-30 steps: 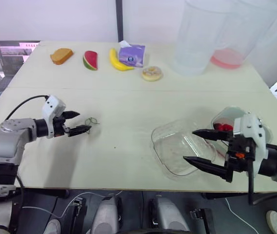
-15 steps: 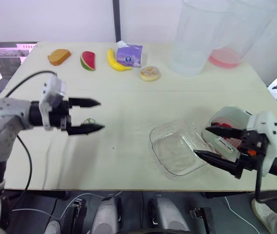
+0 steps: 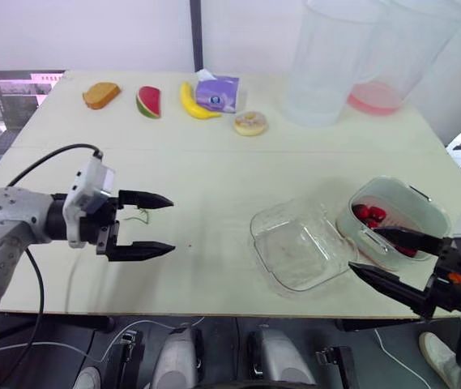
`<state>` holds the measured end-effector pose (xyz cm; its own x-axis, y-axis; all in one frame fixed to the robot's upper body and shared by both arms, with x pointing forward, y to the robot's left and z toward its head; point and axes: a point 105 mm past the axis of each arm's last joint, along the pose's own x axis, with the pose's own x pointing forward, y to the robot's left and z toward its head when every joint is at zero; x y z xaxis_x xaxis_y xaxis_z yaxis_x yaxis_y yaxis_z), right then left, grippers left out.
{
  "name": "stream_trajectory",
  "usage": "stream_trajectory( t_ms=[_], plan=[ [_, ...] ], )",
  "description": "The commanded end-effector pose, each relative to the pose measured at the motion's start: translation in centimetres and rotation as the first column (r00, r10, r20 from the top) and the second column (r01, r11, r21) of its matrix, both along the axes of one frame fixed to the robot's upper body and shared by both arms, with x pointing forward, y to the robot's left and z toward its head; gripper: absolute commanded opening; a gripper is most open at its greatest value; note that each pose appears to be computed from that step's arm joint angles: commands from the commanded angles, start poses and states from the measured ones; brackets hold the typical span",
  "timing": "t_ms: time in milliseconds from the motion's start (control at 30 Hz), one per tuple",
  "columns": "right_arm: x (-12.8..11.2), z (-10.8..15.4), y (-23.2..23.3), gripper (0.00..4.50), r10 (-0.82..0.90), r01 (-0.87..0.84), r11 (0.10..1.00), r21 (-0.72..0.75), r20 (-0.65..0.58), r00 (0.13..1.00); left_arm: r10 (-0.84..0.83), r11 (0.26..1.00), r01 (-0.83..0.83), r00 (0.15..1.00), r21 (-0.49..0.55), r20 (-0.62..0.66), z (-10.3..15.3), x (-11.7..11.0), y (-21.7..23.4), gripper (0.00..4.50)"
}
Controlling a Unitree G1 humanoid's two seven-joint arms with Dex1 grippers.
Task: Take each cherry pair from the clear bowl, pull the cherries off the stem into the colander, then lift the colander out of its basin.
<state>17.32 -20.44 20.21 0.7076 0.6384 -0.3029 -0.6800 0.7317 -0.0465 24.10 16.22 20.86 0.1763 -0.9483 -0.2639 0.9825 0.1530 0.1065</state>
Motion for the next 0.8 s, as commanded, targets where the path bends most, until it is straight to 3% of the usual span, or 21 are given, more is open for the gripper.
stream_trajectory(
  t_ms=[33, 233, 433, 800],
  plan=[
    [0.1, 0.7, -0.5, 4.5, -0.05, 0.051, 0.999, -0.012, 0.044, 0.998, -0.04, 0.999, 0.04, 0.998, -0.018, 0.043, 1.0, -0.3, -0.6, 4.44],
    [1.3, -0.2, -3.0, 4.5, -0.222, 0.221, 0.972, -0.079, -0.003, 0.975, -0.196, 0.98, 0.194, 0.979, 0.036, 0.051, 1.0, -2.7, -2.8, 4.44],
    [3.5, -1.5, -5.8, 4.5, -0.381, 0.356, 0.908, -0.22, -0.079, 0.921, -0.24, 0.97, 0.236, 0.968, 0.054, 0.07, 1.0, -2.8, -3.8, 4.44],
    [5.5, -4.3, -6.2, 4.5, -0.394, 0.308, 0.882, -0.357, -0.197, 0.898, -0.24, 0.971, 0.237, 0.965, 0.037, 0.108, 1.3, -2.5, -5.0, 4.44]
  ],
)
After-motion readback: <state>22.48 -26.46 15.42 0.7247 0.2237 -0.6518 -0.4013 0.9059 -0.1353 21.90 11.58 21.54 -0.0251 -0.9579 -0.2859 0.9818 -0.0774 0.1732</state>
